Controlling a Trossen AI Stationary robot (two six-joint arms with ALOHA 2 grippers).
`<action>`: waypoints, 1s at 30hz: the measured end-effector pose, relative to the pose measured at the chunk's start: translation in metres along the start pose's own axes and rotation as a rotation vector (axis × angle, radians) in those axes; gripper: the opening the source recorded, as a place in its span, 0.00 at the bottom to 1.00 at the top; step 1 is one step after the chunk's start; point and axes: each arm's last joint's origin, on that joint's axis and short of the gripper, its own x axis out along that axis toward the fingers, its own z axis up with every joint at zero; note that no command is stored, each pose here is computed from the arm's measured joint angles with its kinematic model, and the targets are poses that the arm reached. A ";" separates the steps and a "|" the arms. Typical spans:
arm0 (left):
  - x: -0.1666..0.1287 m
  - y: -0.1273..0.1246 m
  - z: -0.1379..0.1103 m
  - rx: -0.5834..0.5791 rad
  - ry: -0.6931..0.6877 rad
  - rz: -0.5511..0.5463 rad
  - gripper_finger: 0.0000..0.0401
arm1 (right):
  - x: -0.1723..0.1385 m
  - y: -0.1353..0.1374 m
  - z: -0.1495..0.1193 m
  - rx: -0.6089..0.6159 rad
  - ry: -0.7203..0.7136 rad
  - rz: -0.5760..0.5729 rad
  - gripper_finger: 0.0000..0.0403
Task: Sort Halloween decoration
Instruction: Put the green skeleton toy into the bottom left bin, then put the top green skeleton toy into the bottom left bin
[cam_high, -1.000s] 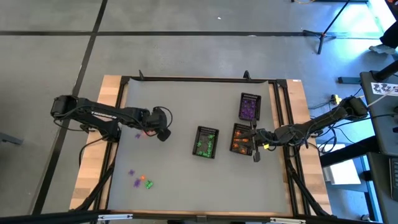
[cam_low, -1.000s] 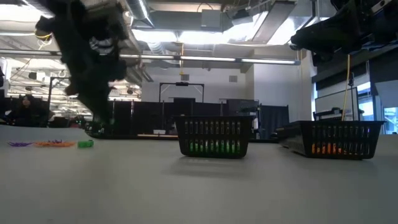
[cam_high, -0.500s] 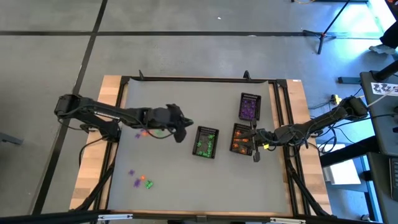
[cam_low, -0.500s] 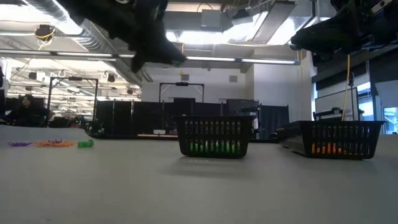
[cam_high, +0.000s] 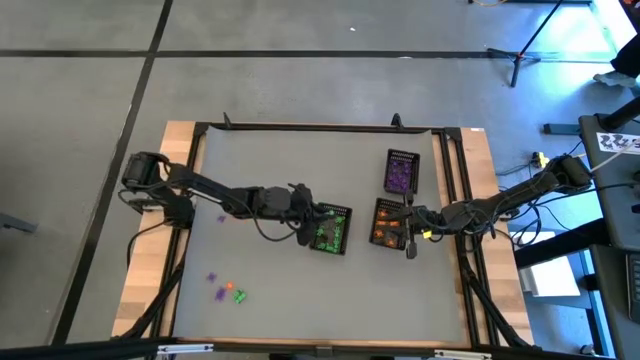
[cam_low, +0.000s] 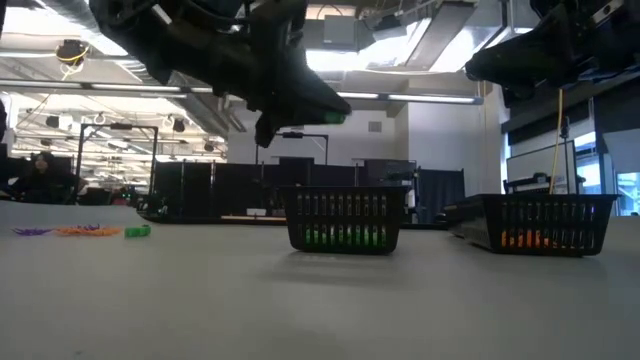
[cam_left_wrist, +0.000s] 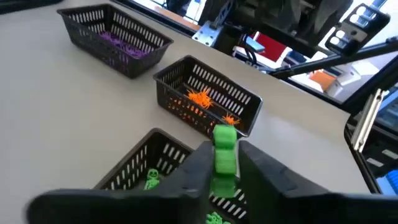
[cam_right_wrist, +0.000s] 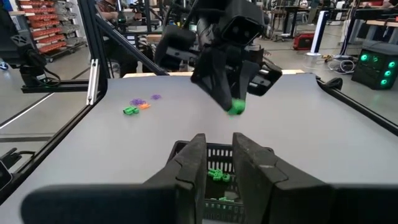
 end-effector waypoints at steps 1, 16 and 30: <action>0.002 0.000 -0.001 0.001 0.003 0.000 0.22 | 0.000 0.000 0.000 0.000 0.000 0.000 0.19; -0.049 0.011 0.025 0.059 0.341 0.384 0.48 | 0.000 0.000 -0.004 0.005 0.038 0.000 0.19; -0.094 0.055 -0.037 -0.215 0.606 0.853 0.44 | 0.000 -0.001 -0.005 0.027 0.044 -0.024 0.19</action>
